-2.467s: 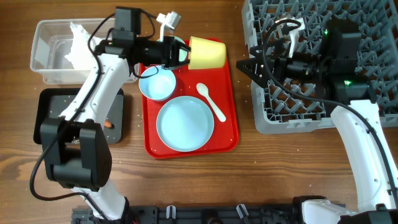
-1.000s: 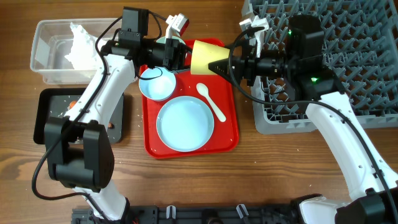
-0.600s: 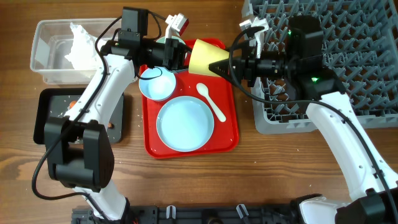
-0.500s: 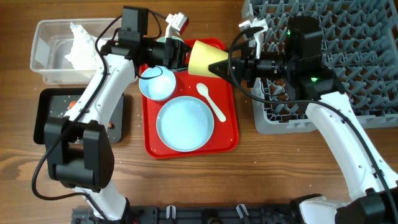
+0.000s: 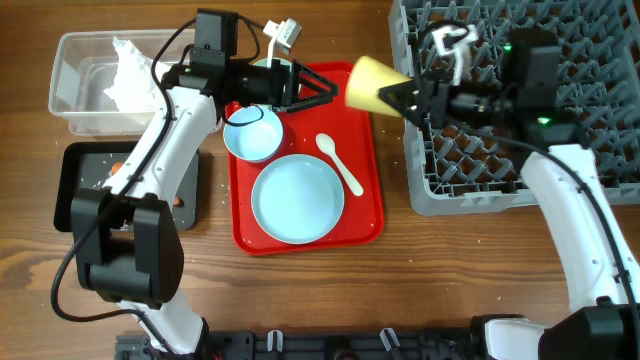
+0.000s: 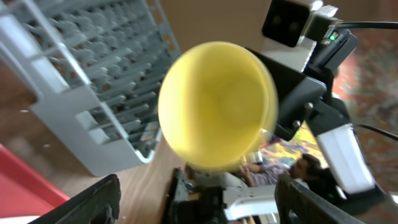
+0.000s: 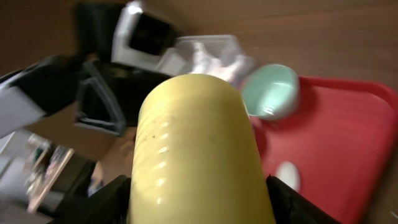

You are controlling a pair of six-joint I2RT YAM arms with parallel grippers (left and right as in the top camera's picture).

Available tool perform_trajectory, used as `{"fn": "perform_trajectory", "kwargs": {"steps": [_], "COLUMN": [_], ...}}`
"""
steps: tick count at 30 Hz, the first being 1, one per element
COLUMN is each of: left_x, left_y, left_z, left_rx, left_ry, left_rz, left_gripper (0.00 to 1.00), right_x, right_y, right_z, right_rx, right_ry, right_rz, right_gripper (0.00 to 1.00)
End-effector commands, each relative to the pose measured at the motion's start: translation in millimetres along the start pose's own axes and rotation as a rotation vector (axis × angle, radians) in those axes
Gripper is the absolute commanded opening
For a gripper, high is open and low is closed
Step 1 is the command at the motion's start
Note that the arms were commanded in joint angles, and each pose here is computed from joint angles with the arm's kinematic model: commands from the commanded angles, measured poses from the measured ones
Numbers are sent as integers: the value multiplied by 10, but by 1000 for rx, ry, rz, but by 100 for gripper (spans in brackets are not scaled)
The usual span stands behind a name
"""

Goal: Sort waste into correct bins and load items into the dishwasher rack
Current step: 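Grasp the yellow cup with the right gripper and release the left, then lower the yellow cup into the dish rack and open the right gripper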

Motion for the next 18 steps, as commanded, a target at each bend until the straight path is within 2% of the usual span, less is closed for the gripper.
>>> {"fn": "perform_trajectory", "kwargs": {"steps": [1, 11, 18], "left_x": [-36, 179, 236], "left_y": [56, -16, -73], "left_z": [-17, -60, -82], "left_rx": [-30, -51, -39], "left_ry": [107, 355, 424], "left_rz": [36, -62, -100], "left_gripper": [80, 81, 82], "right_x": [-67, 58, -118], "right_y": [43, -31, -186], "right_z": [-251, -906, -974], "right_rx": [-76, -35, 83], "right_ry": [-203, -845, -1033], "right_rz": [35, 216, 286], "right_gripper": [45, 48, 45]}}
Point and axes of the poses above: each gripper's point midway between its finger pads, its own z axis out along the fingers, its own x axis along the line the jaws close on, y = z × x, the point moved 9 cm from there along -z, back along the fingers, and after that the axes turned 7 degrees about z, right-handed, at the moved point
